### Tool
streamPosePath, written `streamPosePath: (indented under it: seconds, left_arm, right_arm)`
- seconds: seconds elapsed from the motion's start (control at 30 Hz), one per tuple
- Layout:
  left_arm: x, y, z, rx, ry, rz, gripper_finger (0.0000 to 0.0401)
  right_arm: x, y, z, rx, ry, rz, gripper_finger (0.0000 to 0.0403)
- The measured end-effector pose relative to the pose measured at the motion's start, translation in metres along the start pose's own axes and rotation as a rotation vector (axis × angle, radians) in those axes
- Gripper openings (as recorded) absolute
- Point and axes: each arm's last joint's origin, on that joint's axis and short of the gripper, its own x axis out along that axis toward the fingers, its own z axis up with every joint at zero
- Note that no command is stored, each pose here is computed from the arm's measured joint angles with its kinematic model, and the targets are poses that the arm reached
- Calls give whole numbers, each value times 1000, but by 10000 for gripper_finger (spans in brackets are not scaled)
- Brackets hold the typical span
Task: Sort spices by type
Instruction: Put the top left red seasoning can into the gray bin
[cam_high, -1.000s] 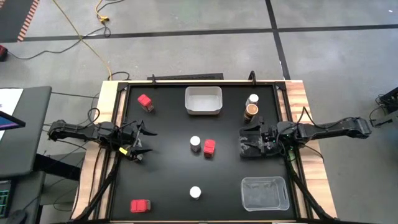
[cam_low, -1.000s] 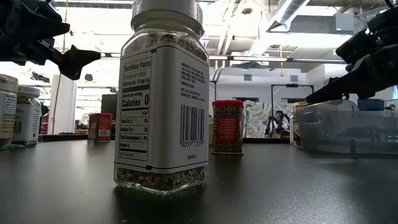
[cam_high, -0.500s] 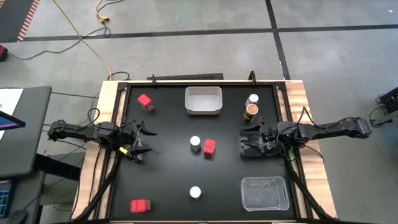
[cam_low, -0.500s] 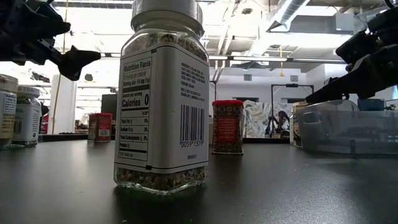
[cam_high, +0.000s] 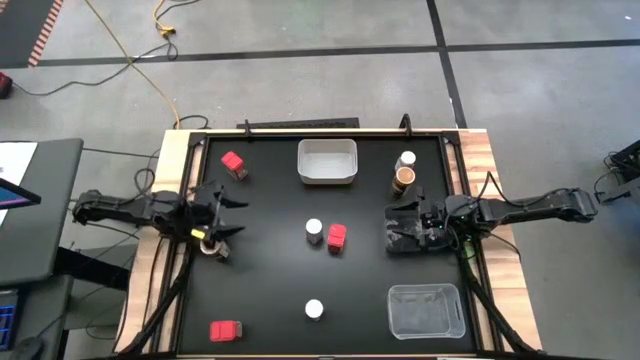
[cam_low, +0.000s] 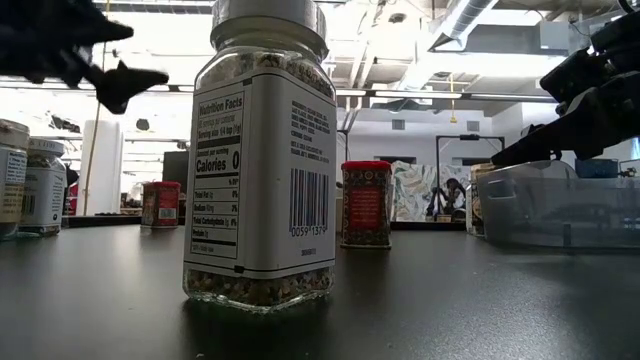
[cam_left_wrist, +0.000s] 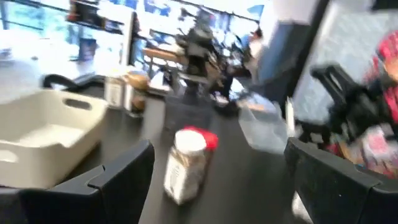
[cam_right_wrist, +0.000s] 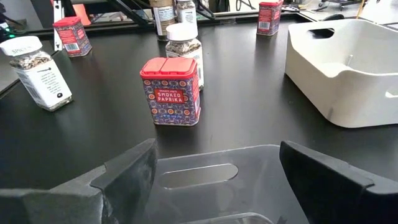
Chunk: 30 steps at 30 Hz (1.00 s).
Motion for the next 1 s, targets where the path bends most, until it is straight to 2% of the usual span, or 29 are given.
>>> streamPosePath:
  seconds: [0.27,0.47,0.63,0.8,0.9,1.0]
  left_arm:
    - [28,-14,50,13,69,89,343]
    - [73,-17,89,91,239,158,343]
    - [112,-7,114,121,395,174,343]
    - [148,-1,124,203,485,107,343]
    - [163,1,120,242,575,95,343]
    - [174,3,115,233,623,101,343]
  right_arm:
    - [0,0,0,0,-1,0,368]
    - [0,0,0,1,0,0,368]
    - [0,0,0,1,-1,0,368]
    - [0,0,0,1,-1,0,368]
    - [0,0,0,2,0,0,368]
    - [0,0,0,4,-1,0,368]
